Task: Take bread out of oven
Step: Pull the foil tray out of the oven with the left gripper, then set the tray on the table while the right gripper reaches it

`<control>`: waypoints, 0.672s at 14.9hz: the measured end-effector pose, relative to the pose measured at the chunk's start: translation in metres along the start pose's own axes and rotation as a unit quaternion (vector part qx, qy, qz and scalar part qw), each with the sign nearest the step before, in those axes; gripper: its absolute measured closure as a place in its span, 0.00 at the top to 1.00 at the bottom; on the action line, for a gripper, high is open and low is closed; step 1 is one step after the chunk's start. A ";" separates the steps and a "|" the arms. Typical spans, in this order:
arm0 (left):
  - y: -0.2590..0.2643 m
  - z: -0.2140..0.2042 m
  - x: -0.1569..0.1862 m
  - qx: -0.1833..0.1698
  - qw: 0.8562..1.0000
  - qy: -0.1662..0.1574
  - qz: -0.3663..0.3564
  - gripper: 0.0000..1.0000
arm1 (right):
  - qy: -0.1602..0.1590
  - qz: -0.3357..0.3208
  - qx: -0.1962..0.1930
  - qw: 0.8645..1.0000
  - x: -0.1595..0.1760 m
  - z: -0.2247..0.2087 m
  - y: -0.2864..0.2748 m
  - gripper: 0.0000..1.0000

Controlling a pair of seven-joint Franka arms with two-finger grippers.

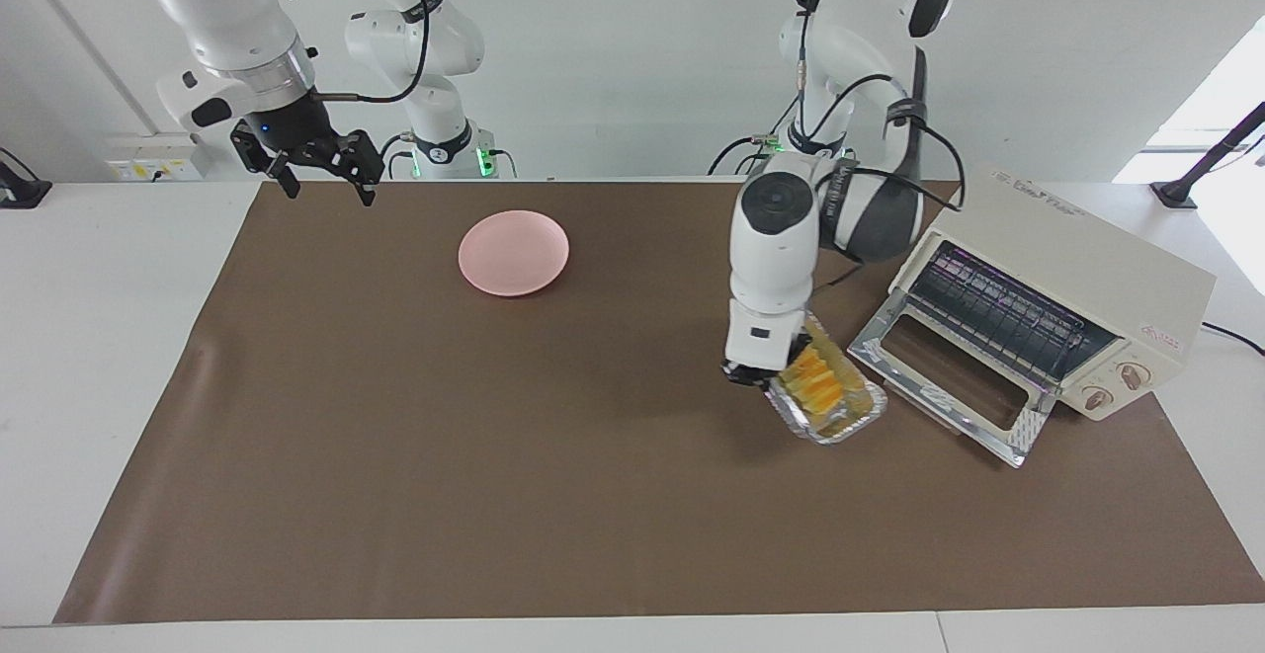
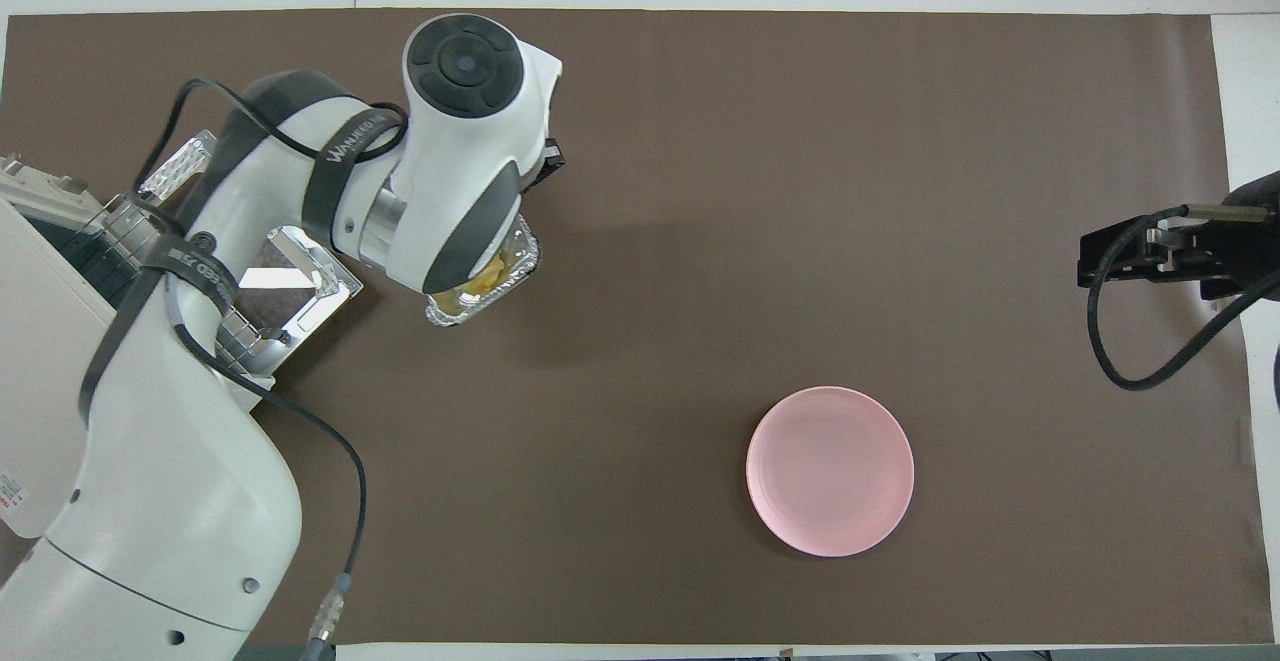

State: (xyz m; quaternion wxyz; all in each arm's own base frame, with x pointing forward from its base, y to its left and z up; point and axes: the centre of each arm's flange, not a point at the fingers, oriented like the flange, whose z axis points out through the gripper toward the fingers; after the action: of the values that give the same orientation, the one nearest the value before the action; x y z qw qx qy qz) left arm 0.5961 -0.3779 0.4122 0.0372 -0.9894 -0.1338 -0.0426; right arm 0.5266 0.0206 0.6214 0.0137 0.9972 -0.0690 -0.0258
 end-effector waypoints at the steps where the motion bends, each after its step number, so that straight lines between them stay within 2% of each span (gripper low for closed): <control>1: 0.023 -0.003 -0.027 -0.006 1.000 -0.004 0.029 0.01 | -0.002 0.000 0.000 1.000 0.000 0.000 0.001 1.00; 4: 0.087 -0.010 -0.118 -0.014 0.994 -0.006 0.110 0.01 | -0.004 0.002 0.000 1.000 0.000 0.001 0.002 1.00; 6: 0.109 0.001 -0.159 -0.015 0.989 -0.006 0.149 0.01 | -0.005 0.004 0.000 1.000 0.000 0.001 0.004 1.00; 7: 0.113 0.012 -0.169 -0.014 0.985 -0.008 0.173 0.01 | -0.005 0.006 0.000 1.000 0.000 0.001 0.006 1.00; 10: 0.110 0.039 -0.171 -0.008 0.975 -0.015 0.223 0.01 | -0.005 0.000 -0.001 1.000 0.000 0.003 0.003 1.00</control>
State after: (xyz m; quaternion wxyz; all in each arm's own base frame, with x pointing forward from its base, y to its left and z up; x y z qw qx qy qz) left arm 0.4639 -0.5248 0.3500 0.0361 -0.9951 0.0902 -0.0194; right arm 0.5258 0.0172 0.6188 0.0140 0.9970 -0.0690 -0.0313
